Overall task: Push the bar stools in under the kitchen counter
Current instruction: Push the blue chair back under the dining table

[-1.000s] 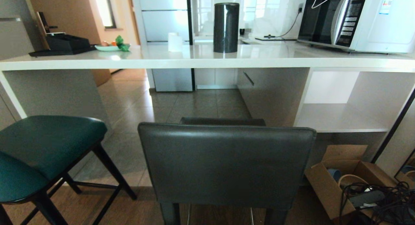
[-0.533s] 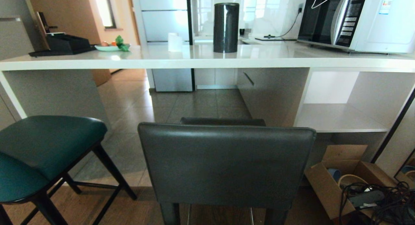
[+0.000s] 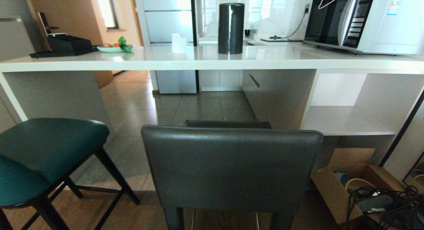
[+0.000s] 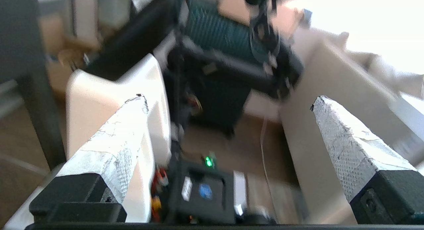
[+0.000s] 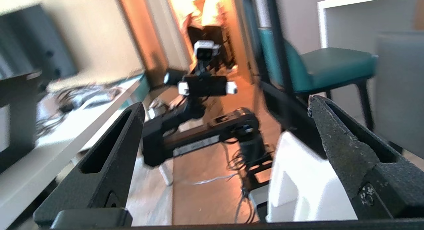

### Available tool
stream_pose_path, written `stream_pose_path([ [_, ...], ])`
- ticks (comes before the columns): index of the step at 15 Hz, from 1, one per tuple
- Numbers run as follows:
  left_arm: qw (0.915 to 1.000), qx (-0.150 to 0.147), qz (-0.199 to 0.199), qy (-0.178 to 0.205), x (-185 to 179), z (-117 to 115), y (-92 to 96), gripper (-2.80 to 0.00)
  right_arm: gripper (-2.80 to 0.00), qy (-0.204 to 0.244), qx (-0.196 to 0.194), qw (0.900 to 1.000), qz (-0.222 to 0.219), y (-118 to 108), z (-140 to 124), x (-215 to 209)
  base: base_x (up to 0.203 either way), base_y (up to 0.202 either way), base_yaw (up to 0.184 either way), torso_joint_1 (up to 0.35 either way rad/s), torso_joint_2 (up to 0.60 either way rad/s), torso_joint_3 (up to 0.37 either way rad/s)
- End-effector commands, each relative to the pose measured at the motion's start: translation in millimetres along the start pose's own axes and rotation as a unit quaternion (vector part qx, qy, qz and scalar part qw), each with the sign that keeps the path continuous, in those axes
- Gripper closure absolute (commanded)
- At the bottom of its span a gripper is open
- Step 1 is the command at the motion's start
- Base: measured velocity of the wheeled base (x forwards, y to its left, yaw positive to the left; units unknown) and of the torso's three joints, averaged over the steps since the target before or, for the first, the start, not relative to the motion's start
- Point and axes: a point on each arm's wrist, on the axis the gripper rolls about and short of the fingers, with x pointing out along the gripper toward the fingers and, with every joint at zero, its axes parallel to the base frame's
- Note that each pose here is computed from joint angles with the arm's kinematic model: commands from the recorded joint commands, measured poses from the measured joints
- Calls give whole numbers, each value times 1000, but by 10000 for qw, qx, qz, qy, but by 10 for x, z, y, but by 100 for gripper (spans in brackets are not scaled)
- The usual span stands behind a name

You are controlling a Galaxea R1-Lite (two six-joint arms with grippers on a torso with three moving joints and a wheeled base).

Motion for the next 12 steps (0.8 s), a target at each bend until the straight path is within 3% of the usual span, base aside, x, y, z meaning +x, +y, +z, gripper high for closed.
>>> stream_pose_path([
  [1,9986,66,129,-499,-18,-148,115,-280,-280,-125,78,9998,-158,-137,-136,-32,0,0,0,0,0,0],
  [3,9934,571,387,-916,-29,-217,249,-280,-280,-622,-119,9961,-614,-326,-220,-49,0,0,0,0,0,0],
  [4,9863,743,680,-1310,-35,-217,307,-280,-280,-827,-393,9916,-909,-435,-278,-64,0,0,0,0,0,0],
  [6,9573,1253,1651,-2016,-58,-223,446,-280,-280,-1209,-1146,9726,-1623,-610,-374,-99,0,0,0,0,0,0],
  [7,9364,1466,2266,-2244,-75,-232,514,-280,-280,-1386,-1543,9570,-2029,-677,-408,-117,0,0,0,0,0,0],
  [9,8914,2175,3283,-2243,-105,-260,603,-280,-280,-1606,-2412,9156,-2788,-751,-436,-148,0,0,0,0,0,0],
  [10,8587,2486,3899,-2207,-126,-279,649,-280,-280,-1636,-2828,8890,-3207,-798,-461,-168,0,0,0,0,0,0],
  [12,7932,2859,5033,-1891,-173,-343,747,-280,-280,-1326,-3308,8546,-3777,-953,-605,-216,0,0,0,0,0,0],
])
